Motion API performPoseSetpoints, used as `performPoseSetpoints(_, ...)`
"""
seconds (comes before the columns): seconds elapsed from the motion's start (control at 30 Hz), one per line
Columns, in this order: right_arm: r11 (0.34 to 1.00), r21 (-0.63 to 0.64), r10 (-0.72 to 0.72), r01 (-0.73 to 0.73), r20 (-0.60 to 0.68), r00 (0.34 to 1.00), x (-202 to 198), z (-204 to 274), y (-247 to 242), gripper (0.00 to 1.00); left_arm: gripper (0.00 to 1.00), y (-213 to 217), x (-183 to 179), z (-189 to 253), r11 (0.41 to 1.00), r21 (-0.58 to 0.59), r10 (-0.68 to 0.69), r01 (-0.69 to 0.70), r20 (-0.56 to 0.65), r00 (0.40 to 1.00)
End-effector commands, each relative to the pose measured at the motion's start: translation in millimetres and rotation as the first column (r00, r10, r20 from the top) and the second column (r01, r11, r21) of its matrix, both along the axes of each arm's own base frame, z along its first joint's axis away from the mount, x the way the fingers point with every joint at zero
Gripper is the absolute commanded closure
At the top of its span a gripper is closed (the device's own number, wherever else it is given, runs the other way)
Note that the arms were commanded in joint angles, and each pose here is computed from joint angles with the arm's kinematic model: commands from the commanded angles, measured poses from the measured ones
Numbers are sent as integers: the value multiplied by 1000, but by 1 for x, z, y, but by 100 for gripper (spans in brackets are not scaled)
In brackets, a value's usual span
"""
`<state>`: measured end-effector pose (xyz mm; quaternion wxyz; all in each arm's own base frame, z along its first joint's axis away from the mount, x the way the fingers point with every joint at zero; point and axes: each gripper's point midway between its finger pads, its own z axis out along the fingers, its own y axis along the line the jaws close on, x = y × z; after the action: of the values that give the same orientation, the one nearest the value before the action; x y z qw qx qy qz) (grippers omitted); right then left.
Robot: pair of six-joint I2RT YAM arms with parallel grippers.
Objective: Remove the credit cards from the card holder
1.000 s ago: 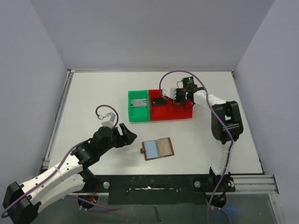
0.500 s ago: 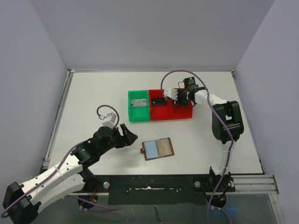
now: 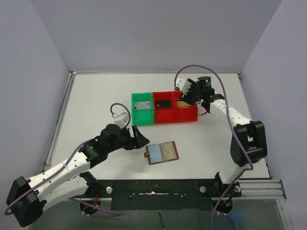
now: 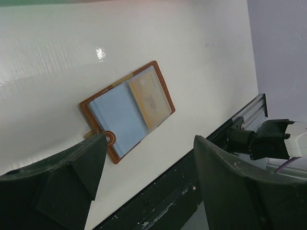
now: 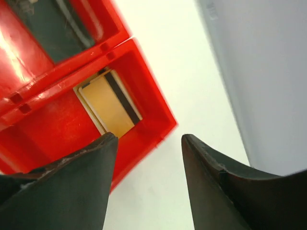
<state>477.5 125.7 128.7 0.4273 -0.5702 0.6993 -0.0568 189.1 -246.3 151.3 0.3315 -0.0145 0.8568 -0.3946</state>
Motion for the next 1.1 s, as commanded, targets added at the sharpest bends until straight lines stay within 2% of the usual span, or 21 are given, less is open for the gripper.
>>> performPoseSetpoints(0.0,880,440,-273,177,165,948,-21,116,3,38,29,-25,4,35,990,-124,-67,73,54,996)
performPoseSetpoints(0.03,815,535,-334,222,121,935,-33,125,1,33,30,-28,3,33,988,-137,-70,75,40,997)
performPoseSetpoints(0.1,641,693,-421,330,-41,906,-59,129,0,24,31,-33,2,27,987,-142,-75,76,15,997)
performPoseSetpoints(0.13,541,740,-451,400,-146,880,-71,127,-3,23,32,-35,3,20,990,-125,-73,72,-5,997)
performPoseSetpoints(0.17,412,767,-472,492,-282,835,-84,121,-5,22,33,-37,3,15,992,-109,-72,70,-17,997)
performPoseSetpoints(0.3,185,722,-384,667,-572,725,-134,88,-2,21,33,-55,-5,11,992,-63,-108,107,-25,994)
performPoseSetpoints(0.37,119,702,-325,703,-641,695,-155,73,4,22,33,-66,-8,7,991,-51,-122,120,-33,992)
performPoseSetpoints(0.43,63,644,-300,763,-717,630,-172,52,4,24,33,-74,-11,-3,992,-34,-127,125,-55,990)
performPoseSetpoints(0.47,47,607,-289,794,-752,592,-180,42,5,24,33,-76,-12,-10,993,-24,-121,119,-76,990)
performPoseSetpoints(0.63,36,499,-210,866,-843,495,-214,5,28,30,36,-86,-14,-39,993,17,-114,117,-133,985)
performPoseSetpoints(0.8,90,437,-195,895,-874,446,-238,-19,61,36,43,-87,-10,-69,983,138,-95,121,-182,979)
performPoseSetpoints(1.07,203,336,-250,920,-891,380,-251,-49,95,49,47,-41,-7,-94,961,276,79,-25,-186,979)
